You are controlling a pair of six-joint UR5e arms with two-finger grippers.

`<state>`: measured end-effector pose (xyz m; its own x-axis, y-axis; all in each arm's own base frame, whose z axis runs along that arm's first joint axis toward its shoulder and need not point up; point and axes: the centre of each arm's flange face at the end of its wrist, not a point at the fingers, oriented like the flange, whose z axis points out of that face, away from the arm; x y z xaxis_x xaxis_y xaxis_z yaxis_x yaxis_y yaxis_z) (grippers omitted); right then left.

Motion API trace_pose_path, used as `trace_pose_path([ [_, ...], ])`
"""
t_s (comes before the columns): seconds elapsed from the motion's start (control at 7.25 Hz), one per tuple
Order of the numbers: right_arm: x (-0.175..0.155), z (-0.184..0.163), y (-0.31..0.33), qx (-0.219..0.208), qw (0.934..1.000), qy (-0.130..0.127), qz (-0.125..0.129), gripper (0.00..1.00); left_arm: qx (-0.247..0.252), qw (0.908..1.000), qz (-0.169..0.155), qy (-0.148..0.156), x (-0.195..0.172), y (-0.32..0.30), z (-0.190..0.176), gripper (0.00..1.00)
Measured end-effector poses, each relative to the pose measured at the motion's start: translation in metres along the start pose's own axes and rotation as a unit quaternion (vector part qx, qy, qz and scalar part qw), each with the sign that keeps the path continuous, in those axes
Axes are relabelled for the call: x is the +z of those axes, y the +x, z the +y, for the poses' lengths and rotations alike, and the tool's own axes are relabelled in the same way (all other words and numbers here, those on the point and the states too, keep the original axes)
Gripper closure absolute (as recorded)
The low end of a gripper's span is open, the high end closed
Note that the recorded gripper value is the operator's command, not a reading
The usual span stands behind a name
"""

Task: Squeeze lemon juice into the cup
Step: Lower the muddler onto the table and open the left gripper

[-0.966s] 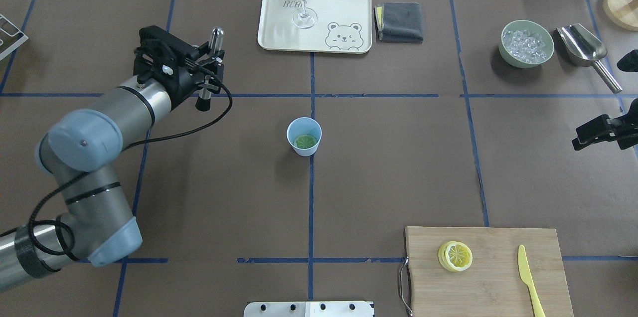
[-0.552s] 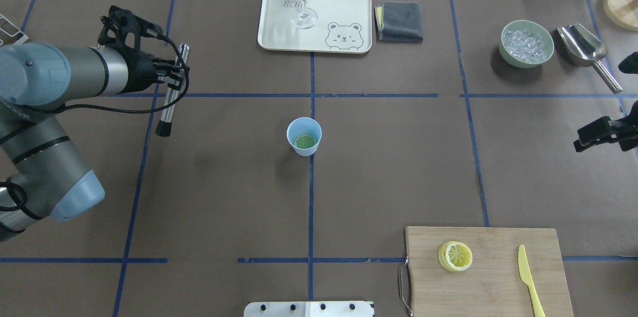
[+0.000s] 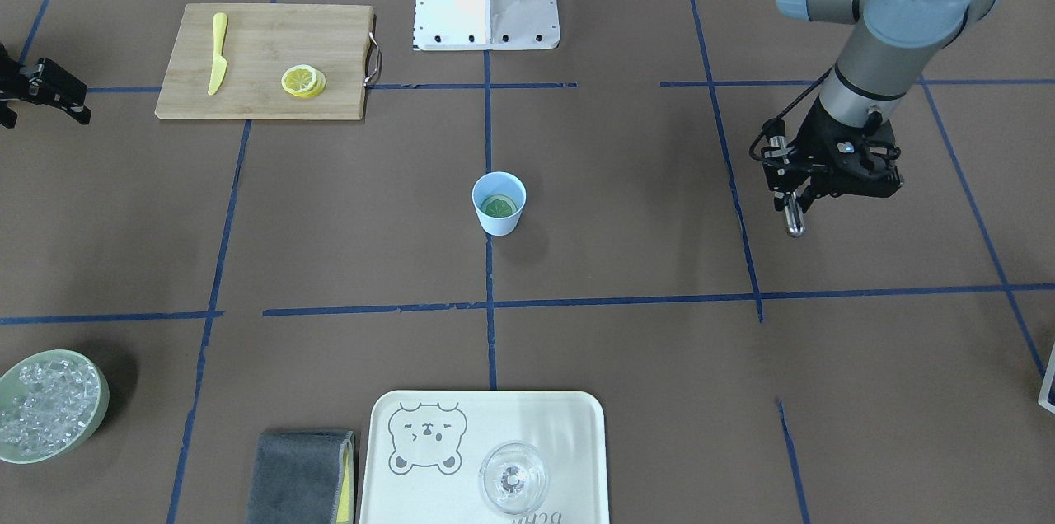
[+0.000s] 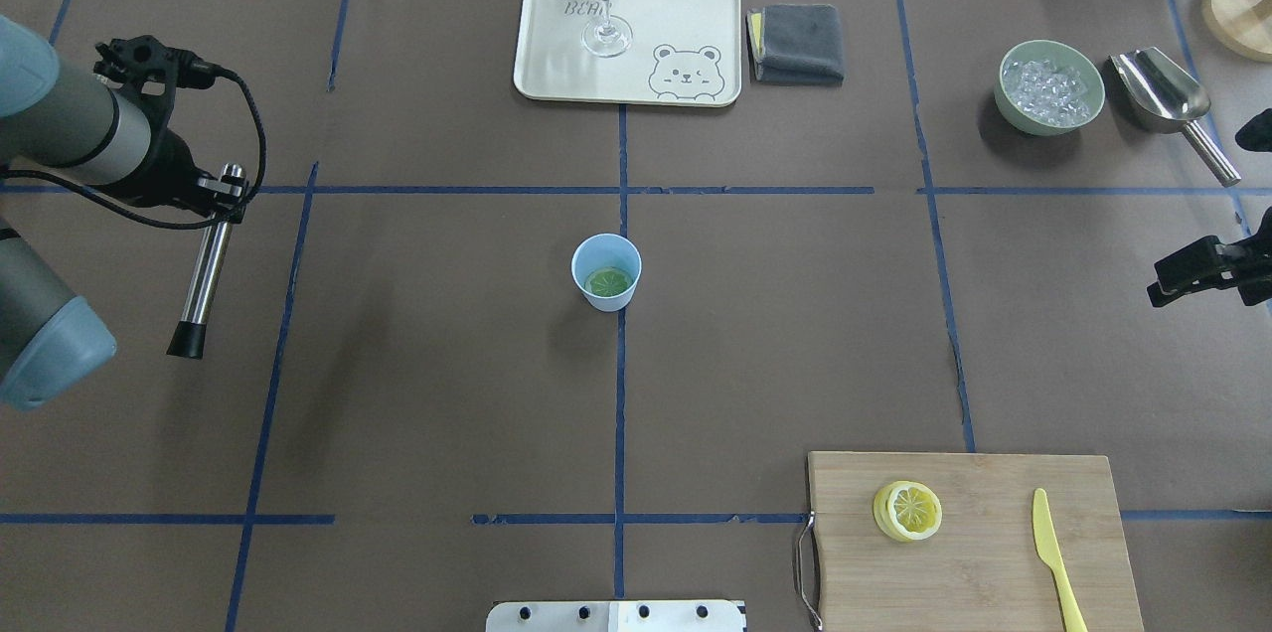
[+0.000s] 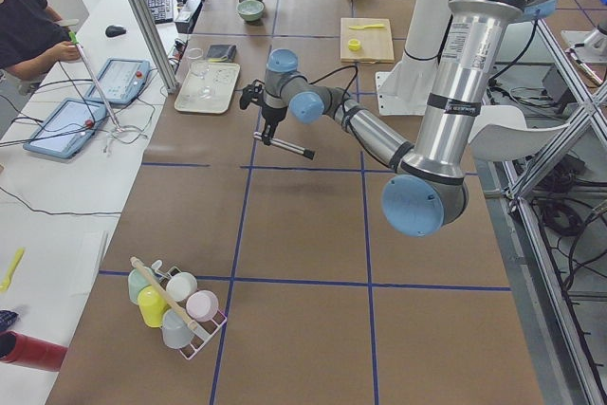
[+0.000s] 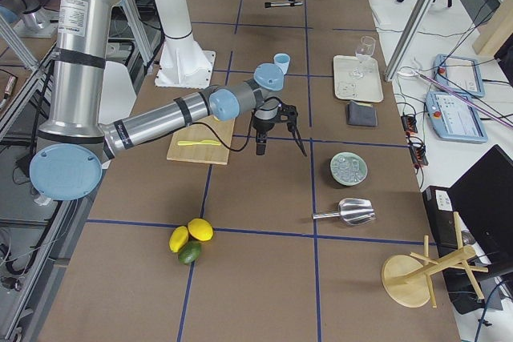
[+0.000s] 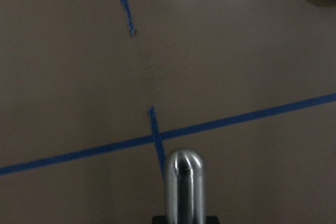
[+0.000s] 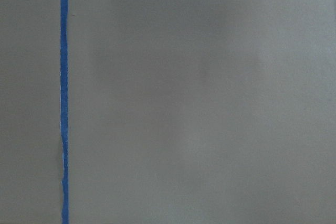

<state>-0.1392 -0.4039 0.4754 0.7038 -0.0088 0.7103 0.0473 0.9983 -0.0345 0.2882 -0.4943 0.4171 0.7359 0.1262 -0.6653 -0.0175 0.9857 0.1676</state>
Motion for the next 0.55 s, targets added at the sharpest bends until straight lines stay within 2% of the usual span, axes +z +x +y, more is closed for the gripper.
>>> trace_pose_path([
  [0.28, 0.002, 0.002, 0.004, 0.003, 1.0000, -0.003, 0.002, 0.00, -0.032, 0.9970, 0.003, -0.071, 0.040, -0.031, 0.011, 1.00],
  [0.55, 0.004, 0.003, 0.006, 0.004, 1.0000, -0.005, 0.003, 0.00, -0.049, 0.9940, 0.001, -0.098, 0.060, -0.049, 0.013, 1.00],
])
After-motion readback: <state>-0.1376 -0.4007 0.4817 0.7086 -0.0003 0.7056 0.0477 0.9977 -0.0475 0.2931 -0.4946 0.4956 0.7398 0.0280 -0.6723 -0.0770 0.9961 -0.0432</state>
